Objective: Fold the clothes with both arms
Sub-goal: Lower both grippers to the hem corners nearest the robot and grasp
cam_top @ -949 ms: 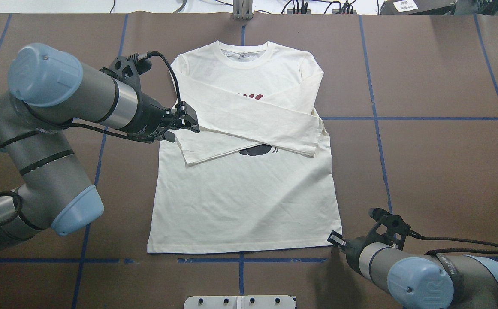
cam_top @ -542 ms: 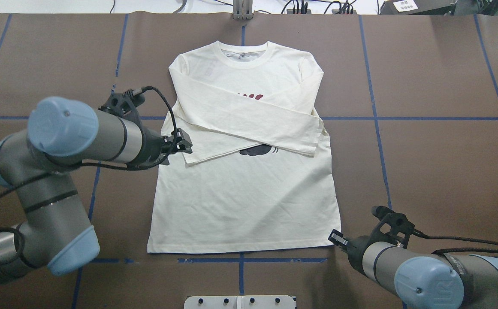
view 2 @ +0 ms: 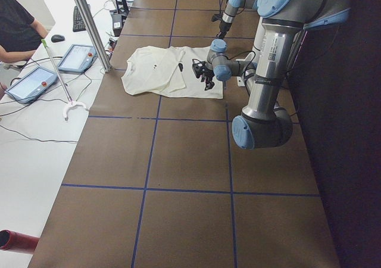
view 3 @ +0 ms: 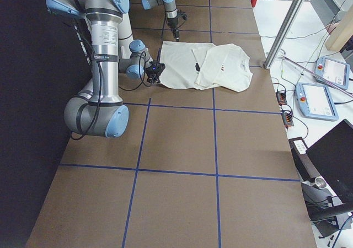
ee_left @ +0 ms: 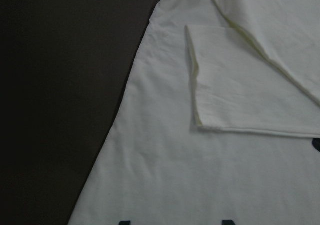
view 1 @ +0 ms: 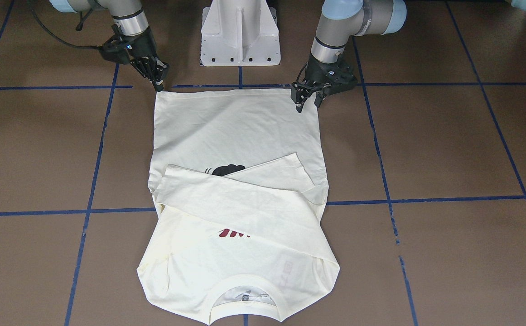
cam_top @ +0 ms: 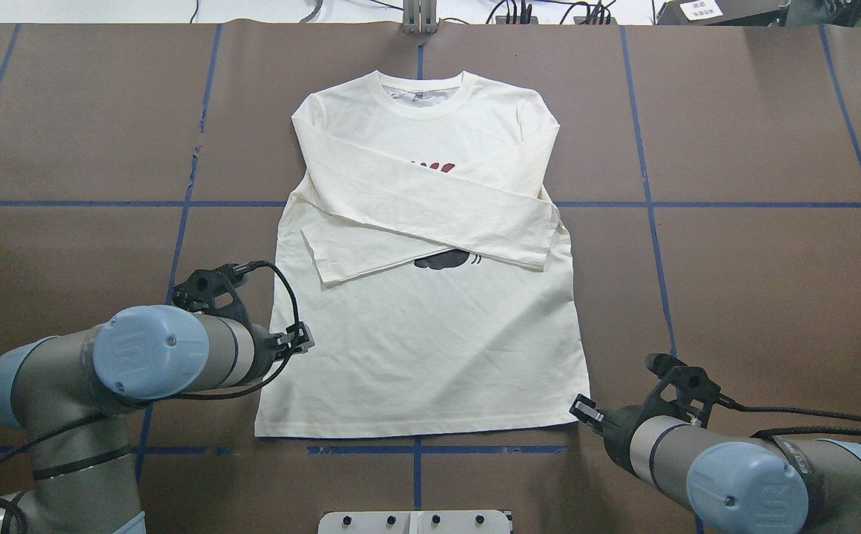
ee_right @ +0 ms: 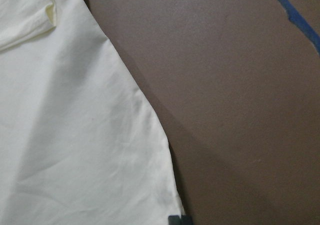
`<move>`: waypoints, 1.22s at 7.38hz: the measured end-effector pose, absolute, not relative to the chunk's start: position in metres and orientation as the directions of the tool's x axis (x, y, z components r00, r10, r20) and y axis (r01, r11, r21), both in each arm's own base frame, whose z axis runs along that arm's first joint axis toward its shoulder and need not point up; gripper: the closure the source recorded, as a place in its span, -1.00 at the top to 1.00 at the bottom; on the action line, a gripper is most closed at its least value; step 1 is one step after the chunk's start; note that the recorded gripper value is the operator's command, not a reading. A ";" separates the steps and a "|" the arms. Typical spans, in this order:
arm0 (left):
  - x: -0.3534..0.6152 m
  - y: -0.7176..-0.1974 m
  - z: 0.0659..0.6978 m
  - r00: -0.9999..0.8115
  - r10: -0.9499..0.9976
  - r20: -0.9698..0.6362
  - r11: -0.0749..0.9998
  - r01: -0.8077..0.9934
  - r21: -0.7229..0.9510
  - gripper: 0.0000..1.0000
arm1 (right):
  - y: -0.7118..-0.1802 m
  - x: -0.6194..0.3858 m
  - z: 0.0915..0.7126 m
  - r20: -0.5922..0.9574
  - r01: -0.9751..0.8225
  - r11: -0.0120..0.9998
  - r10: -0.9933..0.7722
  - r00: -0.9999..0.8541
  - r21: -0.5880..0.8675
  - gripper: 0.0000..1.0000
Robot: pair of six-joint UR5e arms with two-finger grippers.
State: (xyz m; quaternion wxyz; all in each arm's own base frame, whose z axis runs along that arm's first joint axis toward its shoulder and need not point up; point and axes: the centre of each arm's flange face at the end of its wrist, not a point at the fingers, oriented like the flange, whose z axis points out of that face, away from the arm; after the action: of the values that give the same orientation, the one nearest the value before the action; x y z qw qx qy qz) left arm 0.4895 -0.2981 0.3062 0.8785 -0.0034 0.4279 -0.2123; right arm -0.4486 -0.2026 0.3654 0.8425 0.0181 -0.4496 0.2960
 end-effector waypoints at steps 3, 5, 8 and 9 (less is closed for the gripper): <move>0.494 -0.250 0.331 0.602 -0.398 -0.692 0.911 0.348 -0.222 0.35 | -0.203 -0.448 0.368 0.766 -0.517 0.824 0.483 0.424 -0.234 -1.00; 0.495 -0.239 0.341 0.621 -0.393 -0.679 0.915 0.336 -0.223 0.28 | -0.203 -0.447 0.368 0.766 -0.517 0.824 0.483 0.423 -0.234 -1.00; 0.501 -0.236 0.333 0.614 -0.387 -0.688 0.918 0.325 -0.226 0.26 | -0.203 -0.447 0.368 0.766 -0.518 0.823 0.483 0.423 -0.233 -1.00; 0.503 -0.236 0.331 0.613 -0.385 -0.690 0.919 0.323 -0.226 0.25 | -0.203 -0.447 0.368 0.766 -0.518 0.823 0.483 0.424 -0.233 -1.00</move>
State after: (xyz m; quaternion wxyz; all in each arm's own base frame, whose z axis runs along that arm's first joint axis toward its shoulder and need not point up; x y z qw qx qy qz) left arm 0.5028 -0.2363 0.3314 0.8972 -0.0393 0.3931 -0.1974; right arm -0.4470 -0.2028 0.3683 0.8435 0.0193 -0.4473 0.2968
